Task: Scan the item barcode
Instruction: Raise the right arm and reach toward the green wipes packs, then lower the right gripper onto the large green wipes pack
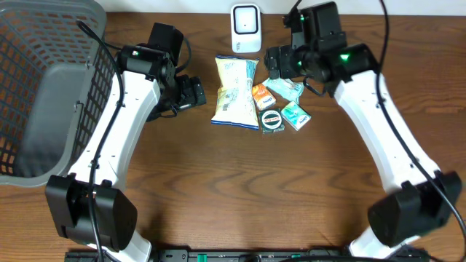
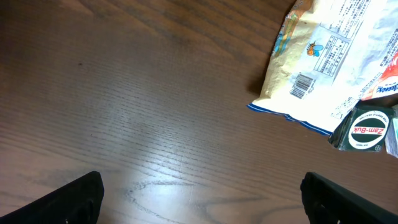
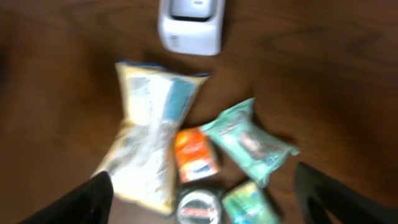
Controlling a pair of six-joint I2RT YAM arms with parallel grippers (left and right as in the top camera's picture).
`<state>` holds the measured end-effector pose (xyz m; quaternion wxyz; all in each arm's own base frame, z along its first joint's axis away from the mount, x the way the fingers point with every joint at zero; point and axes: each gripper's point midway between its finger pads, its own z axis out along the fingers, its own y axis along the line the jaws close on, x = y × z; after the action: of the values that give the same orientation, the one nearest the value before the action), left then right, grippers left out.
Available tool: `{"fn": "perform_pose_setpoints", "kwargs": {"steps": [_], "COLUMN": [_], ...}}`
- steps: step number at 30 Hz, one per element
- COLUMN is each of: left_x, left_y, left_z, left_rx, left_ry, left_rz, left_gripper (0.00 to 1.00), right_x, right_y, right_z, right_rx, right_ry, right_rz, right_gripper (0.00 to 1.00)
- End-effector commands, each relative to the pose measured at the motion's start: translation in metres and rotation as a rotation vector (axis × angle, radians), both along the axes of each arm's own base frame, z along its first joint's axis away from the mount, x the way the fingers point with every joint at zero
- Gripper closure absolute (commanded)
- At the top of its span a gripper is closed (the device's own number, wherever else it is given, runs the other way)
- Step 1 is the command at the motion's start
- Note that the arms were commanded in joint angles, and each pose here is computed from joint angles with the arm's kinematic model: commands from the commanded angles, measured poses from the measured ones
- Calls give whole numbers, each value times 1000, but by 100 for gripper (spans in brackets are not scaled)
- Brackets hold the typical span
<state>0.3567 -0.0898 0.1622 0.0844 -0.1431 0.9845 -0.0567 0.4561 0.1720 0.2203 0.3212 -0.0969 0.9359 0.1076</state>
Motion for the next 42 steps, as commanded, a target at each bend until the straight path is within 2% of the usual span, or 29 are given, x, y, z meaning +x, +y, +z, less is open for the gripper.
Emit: {"fn": "perform_pose_setpoints", "kwargs": {"steps": [1,6,7,9,14,22,27,33,36,42], "left_x": [-1,-1,-1,-1,-1,-1,-1,-1,-1,-1], "left_y": [1,1,1,1,1,1,1,1,1,1], "left_z": [-3,-3,-3,-3,-3,-3,-3,-3,-3,-3], "left_rx": [3,3,3,3,3,3,3,3,3,3], "left_ry": [12,12,12,12,12,12,12,12,12,12], "left_rz": [15,15,15,15,15,15,15,15,15,15], "left_gripper": [0,0,0,0,0,0,0,0,0,0], "right_x": [28,48,49,49,48,48,48,51,49,30], "right_y": [-16,-12,-12,-11,-12,-13,-28,-69,-101,-149], "right_z": [-24,-59,-71,-85,-102,-143,-174,-175,-168,-149], "right_rx": [-175,-279,-298,-307,-318,-339,-407,-538,-644,-867], "right_ry": [-48,-59,-38,-15,23,97,149,162,163,195], "right_rz": [-18,89,107,113,119,129,97,-35,-170,-328], "right_gripper": [16,15,18,26,54,78,87,99,99,99]}}
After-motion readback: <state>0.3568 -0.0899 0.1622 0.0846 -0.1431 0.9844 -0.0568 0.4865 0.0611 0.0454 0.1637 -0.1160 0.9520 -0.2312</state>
